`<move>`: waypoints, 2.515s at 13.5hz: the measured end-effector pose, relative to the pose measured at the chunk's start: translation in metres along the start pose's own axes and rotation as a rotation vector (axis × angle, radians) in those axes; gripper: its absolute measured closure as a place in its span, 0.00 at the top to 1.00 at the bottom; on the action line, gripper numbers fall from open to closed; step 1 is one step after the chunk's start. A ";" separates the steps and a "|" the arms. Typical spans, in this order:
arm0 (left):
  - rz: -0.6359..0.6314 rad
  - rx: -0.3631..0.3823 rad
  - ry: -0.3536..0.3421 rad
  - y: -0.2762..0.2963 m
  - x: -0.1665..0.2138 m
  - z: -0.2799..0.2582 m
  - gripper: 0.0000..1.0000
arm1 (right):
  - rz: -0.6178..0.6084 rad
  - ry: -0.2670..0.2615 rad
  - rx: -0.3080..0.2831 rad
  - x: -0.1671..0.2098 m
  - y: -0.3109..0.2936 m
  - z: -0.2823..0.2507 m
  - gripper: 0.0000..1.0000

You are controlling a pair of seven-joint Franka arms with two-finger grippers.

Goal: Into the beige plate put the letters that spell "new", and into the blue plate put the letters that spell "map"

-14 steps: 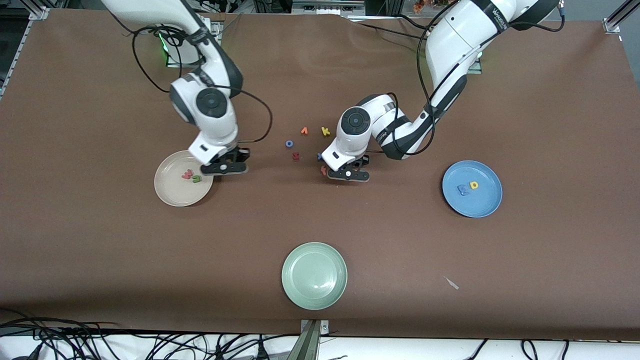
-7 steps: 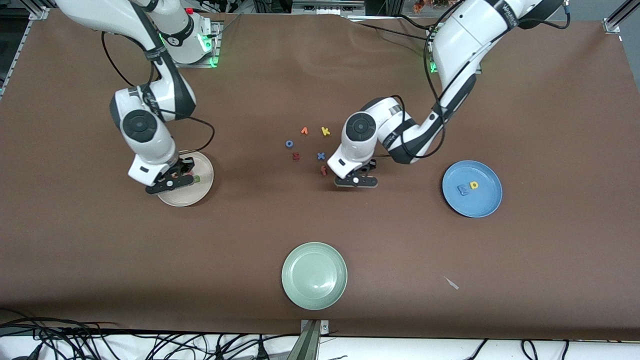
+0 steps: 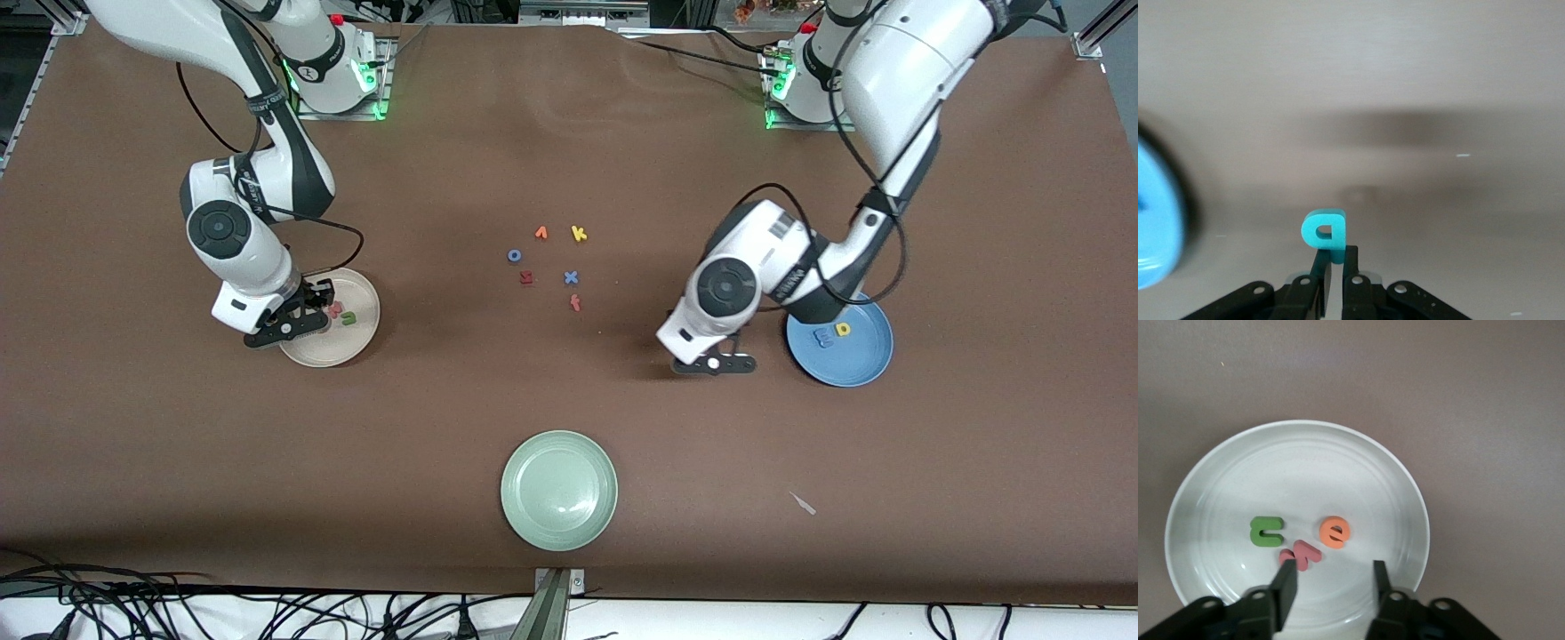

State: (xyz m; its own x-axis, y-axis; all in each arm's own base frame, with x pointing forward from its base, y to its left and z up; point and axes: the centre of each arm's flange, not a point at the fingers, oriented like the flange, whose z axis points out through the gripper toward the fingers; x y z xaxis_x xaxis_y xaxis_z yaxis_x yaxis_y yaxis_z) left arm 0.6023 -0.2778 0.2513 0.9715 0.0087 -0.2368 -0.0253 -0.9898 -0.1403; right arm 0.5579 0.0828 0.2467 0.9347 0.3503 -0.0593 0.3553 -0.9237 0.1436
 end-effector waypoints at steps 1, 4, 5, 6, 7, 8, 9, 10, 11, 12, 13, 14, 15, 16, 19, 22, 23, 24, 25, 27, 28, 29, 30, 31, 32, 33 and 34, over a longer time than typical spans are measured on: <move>0.018 0.010 -0.025 -0.022 0.005 0.000 0.11 | 0.008 0.008 0.003 0.002 0.002 -0.003 0.68; 0.086 0.021 -0.099 -0.097 0.019 -0.003 0.11 | 0.014 0.033 0.000 0.009 0.006 -0.013 0.99; 0.111 0.017 -0.122 -0.124 0.023 -0.004 0.11 | 0.015 0.048 -0.003 0.012 0.008 -0.020 1.00; 0.135 0.009 -0.141 -0.150 0.026 -0.004 0.11 | 0.017 0.071 -0.007 0.018 0.010 -0.032 1.00; 0.154 0.000 -0.157 -0.173 0.028 -0.002 0.11 | 0.019 0.092 -0.013 0.024 0.012 -0.048 1.00; 0.169 -0.011 -0.172 -0.193 0.030 0.001 0.11 | 0.019 0.102 -0.017 0.031 0.013 -0.068 1.00; 0.184 -0.018 -0.184 -0.206 0.030 0.005 0.11 | 0.027 0.097 -0.014 0.036 0.014 -0.092 1.00; 0.197 -0.016 -0.192 -0.216 0.030 0.010 0.11 | 0.052 0.083 0.012 0.039 0.015 -0.118 1.00; 0.209 -0.005 -0.201 -0.222 0.030 0.016 0.11 | 0.084 0.067 0.057 0.040 0.018 -0.150 1.00; 0.221 0.000 -0.210 -0.225 0.030 0.022 0.18 | 0.103 0.056 0.099 0.040 0.021 -0.182 1.00; 0.231 0.004 -0.215 -0.226 0.031 0.026 0.26 | 0.106 0.050 0.129 0.038 0.024 -0.213 1.00; 0.237 0.003 -0.217 -0.226 0.031 0.028 0.37 | 0.108 0.048 0.144 0.034 0.029 -0.241 1.00; 0.236 0.003 -0.215 -0.227 0.031 0.027 0.45 | 0.114 0.044 0.149 0.028 0.035 -0.264 1.00; 0.231 0.002 -0.211 -0.231 0.032 0.025 0.56 | 0.123 0.036 0.151 0.021 0.043 -0.281 1.00; 0.203 -0.006 -0.190 -0.250 0.037 0.013 0.85 | 0.147 0.015 0.154 0.002 0.062 -0.310 1.00; 0.173 0.003 -0.216 -0.270 0.036 -0.012 1.00 | 0.161 0.027 0.152 -0.005 0.075 -0.322 1.00; 0.165 0.007 -0.230 -0.276 0.034 -0.023 1.00 | 0.161 0.030 0.152 -0.005 0.075 -0.326 1.00; 0.157 0.011 -0.235 -0.281 0.032 -0.035 1.00 | 0.160 0.031 0.152 -0.006 0.075 -0.328 1.00; 0.148 0.010 -0.229 -0.285 0.031 -0.047 1.00 | 0.160 0.032 0.150 -0.006 0.075 -0.330 1.00; 0.125 -0.021 -0.204 -0.290 0.025 -0.071 1.00 | 0.160 0.033 0.140 -0.006 0.076 -0.331 1.00; 0.111 -0.031 -0.190 -0.294 0.022 -0.081 1.00 | 0.160 0.035 0.135 -0.006 0.077 -0.333 1.00; 0.090 -0.039 -0.177 -0.302 0.018 -0.092 1.00 | 0.159 0.034 0.133 -0.007 0.078 -0.335 1.00; 0.059 -0.062 -0.166 -0.312 0.014 -0.102 1.00 | 0.159 0.033 0.128 -0.007 0.078 -0.337 1.00; 0.021 -0.096 -0.157 -0.322 0.008 -0.113 1.00 | 0.157 0.034 0.114 -0.007 0.079 -0.339 1.00; -0.010 -0.117 -0.145 -0.332 0.001 -0.126 1.00 | 0.156 0.038 0.098 -0.007 0.080 -0.341 1.00; -0.033 -0.118 -0.128 -0.337 -0.007 -0.141 1.00 | 0.157 0.046 0.087 -0.007 0.082 -0.346 1.00; -0.048 -0.122 -0.101 -0.338 -0.015 -0.159 1.00 | 0.158 0.057 0.082 -0.007 0.083 -0.351 1.00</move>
State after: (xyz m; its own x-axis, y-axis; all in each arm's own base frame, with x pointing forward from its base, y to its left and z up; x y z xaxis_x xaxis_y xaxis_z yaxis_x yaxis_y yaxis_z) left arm 0.6333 0.0336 0.4550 0.9421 0.0651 -0.3289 0.0557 -0.9977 -0.0377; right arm 0.5824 0.0583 0.6058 0.9784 0.2064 0.0138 0.2051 -0.9766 0.0650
